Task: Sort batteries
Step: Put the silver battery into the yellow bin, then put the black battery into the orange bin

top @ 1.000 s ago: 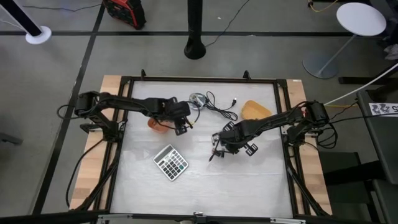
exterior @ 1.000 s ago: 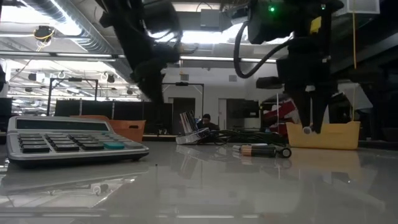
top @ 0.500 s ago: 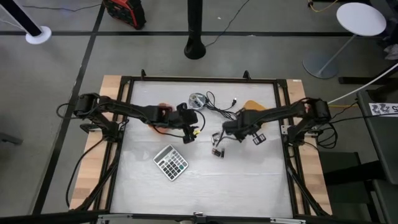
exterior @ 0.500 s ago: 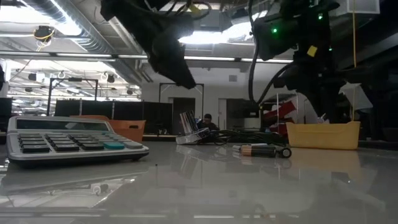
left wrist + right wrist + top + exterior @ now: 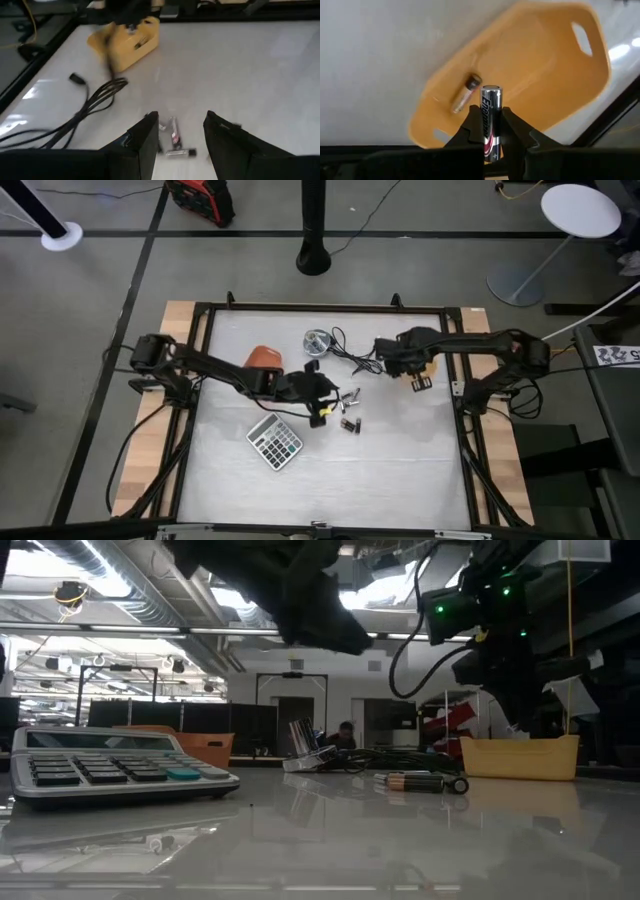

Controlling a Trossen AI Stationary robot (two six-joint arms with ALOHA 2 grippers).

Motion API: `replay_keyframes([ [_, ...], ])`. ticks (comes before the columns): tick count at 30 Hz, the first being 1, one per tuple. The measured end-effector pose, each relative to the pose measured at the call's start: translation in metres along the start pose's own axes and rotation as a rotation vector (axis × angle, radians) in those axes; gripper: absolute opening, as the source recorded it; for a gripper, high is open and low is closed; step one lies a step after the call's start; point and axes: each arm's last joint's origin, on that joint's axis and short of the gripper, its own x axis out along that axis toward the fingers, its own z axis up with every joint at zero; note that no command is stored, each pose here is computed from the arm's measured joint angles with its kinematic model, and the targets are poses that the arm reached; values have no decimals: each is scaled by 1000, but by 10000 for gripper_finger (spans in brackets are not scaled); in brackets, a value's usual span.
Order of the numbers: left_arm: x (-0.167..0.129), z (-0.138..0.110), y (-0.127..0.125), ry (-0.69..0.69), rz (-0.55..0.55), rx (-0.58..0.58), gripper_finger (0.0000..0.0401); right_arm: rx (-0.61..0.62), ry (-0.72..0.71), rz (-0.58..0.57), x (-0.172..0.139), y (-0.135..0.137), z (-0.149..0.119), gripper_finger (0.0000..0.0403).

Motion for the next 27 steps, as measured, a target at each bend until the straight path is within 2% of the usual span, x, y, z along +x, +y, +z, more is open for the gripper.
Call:
replay_keyframes([
  [6,24,-16,-17,-12,-80,29,148,92,-22,-3,6,-18,-6,37],
  [12,44,-34,-26,18,-150,28,148,207,-49,-16,10,-29,-9,101],
  [19,64,-49,-32,54,-153,71,148,217,-80,-34,10,-31,-7,158],
  [27,85,-55,-39,73,-180,124,148,219,-115,-14,9,-32,-5,165],
])
